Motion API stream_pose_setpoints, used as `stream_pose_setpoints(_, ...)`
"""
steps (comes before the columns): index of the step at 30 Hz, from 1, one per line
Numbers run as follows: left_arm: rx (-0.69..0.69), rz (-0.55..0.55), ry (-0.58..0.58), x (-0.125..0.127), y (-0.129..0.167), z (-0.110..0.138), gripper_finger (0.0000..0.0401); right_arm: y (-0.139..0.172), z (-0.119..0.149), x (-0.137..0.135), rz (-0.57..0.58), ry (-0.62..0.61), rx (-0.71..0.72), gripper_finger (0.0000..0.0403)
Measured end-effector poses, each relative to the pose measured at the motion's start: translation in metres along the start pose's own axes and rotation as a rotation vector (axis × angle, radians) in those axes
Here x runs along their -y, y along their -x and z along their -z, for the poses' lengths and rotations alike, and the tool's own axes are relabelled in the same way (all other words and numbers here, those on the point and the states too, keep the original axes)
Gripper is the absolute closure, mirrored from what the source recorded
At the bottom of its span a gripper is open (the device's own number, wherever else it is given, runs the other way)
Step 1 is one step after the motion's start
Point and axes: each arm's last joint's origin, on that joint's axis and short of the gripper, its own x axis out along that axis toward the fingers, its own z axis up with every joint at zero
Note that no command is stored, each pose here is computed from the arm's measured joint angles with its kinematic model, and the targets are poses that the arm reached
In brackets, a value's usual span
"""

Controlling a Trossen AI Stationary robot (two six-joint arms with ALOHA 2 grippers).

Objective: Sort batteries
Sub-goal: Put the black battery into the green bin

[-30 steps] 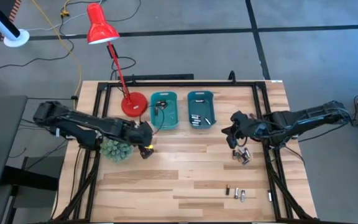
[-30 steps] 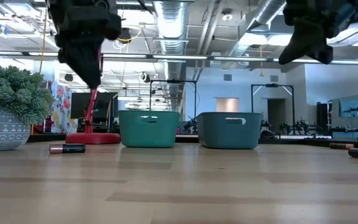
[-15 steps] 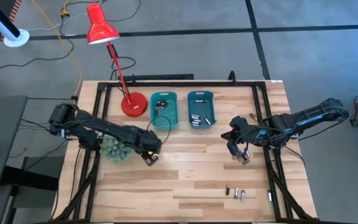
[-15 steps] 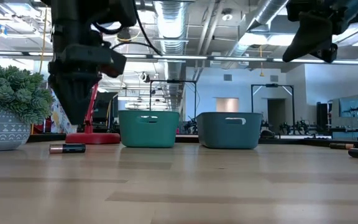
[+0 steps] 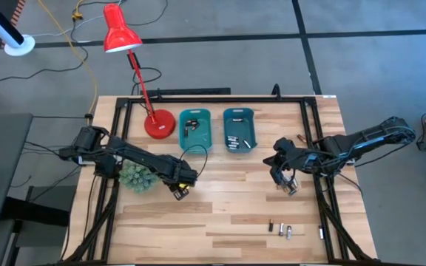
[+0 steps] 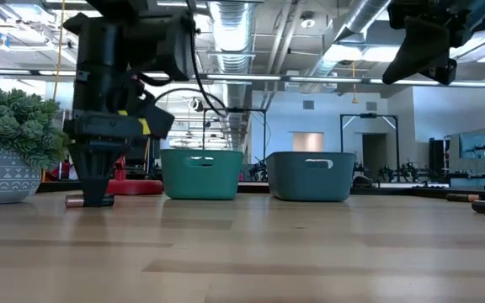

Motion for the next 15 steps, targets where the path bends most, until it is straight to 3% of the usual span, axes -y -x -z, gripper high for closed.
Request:
stream_pose_setpoints(6,-0.053,0.026,-0.041,0.005,-0.014,-0.002,0.0288,0.000,0.000,0.000,0.001,0.001,-0.001,0.0400)
stream_pose_setpoints(13,-0.054,0.044,-0.042,0.006,-0.013,-0.002,0.0364,0.000,0.000,0.000,0.001,0.003,-0.001,0.0400)
stream_pose_setpoints(15,-0.056,0.042,-0.041,0.006,-0.014,-0.002,0.0364,0.000,0.000,0.000,0.001,0.004,-0.001,0.0400)
